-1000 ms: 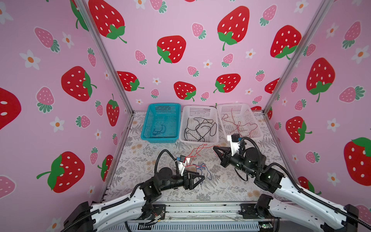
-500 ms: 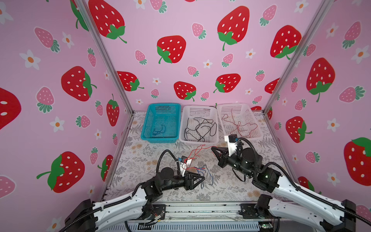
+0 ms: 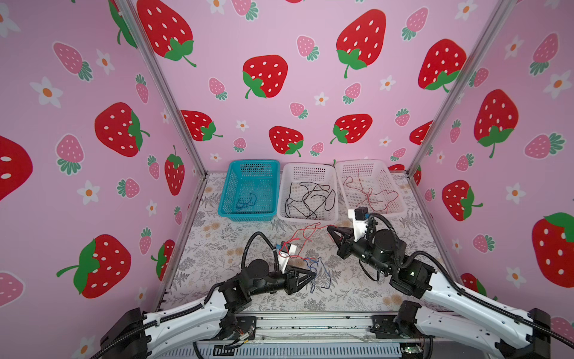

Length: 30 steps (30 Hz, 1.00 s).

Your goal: Untangle the cables

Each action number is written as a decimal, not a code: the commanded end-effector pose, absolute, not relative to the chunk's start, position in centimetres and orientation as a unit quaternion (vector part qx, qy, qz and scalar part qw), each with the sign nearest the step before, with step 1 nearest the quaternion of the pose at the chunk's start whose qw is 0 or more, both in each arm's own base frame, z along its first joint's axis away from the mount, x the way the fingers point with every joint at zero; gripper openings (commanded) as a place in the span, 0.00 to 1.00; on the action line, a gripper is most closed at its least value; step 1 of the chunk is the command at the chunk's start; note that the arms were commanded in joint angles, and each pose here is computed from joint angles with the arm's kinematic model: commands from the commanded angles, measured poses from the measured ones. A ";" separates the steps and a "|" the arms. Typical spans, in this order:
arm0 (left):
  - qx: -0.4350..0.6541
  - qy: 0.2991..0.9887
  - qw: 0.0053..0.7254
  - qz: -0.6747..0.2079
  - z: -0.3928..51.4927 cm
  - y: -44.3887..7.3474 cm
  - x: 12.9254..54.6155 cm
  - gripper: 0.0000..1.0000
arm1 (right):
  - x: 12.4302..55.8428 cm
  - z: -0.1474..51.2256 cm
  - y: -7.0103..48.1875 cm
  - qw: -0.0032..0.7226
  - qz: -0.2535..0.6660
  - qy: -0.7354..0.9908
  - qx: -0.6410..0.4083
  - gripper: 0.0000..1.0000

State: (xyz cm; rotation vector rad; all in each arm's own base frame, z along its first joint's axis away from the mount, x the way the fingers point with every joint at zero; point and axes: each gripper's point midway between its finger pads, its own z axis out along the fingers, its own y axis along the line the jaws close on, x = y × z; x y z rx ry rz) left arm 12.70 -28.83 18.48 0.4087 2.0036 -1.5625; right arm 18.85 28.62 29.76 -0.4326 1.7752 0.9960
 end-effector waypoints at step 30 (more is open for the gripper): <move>0.070 0.688 0.358 -0.627 20.9 -24.0 12.6 0.77 | 19.4 31.5 26.1 0.549 0.423 0.711 -0.116 0.00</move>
